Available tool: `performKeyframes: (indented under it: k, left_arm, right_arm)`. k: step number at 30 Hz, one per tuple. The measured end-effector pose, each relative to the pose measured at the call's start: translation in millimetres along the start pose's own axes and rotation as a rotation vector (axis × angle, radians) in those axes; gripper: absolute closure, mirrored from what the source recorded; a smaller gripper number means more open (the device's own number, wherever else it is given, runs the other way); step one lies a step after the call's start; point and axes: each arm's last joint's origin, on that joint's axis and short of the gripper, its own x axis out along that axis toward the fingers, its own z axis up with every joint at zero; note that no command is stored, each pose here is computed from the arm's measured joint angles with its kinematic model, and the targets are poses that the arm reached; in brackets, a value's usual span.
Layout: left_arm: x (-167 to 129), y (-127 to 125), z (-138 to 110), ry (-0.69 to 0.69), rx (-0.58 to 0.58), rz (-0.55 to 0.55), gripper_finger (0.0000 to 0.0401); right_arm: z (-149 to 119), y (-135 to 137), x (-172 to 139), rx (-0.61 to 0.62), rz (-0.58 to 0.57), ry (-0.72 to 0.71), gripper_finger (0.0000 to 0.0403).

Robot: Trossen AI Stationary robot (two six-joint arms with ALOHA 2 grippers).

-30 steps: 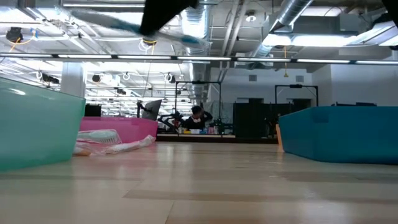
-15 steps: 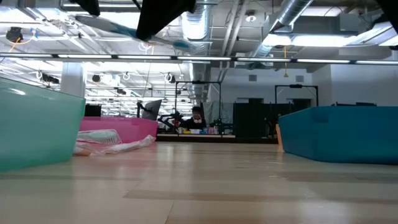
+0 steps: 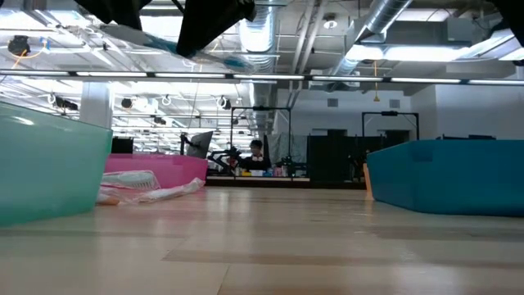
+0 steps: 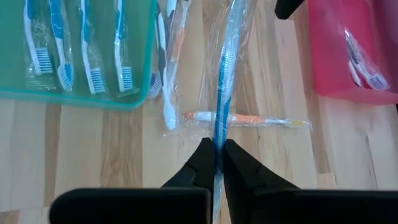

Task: Pick & Place Toothbrushes
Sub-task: Put the blue toothbrush into the green bin

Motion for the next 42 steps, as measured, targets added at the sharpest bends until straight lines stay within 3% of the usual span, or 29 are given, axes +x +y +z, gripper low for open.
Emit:
performKeyframes:
  k: [15,21,26,35,42]
  left_arm:
    - [23,6,-3,0.067,-0.029,-0.008,0.0223]
    - [23,7,-2,0.064,-0.043,-0.02,0.0284]
    - [23,7,-2,0.064,-0.056,-0.017,0.0381]
    - [19,5,-6,0.081,-0.099,-0.036,0.0389]
    - [-4,2,-11,0.018,-0.157,-0.07,0.0389]
  right_arm:
    - [0,0,0,-0.02,-0.006,-0.001,0.0398]
    - [0,0,0,-0.025,-0.007,-0.001,0.0398]
    - [0,-1,0,-0.028,-0.036,-0.005,0.0396]
    - [3,5,-2,-0.064,-0.036,-0.043,0.0332]
    - [4,21,-12,-0.125,-0.126,-0.109,0.0254]
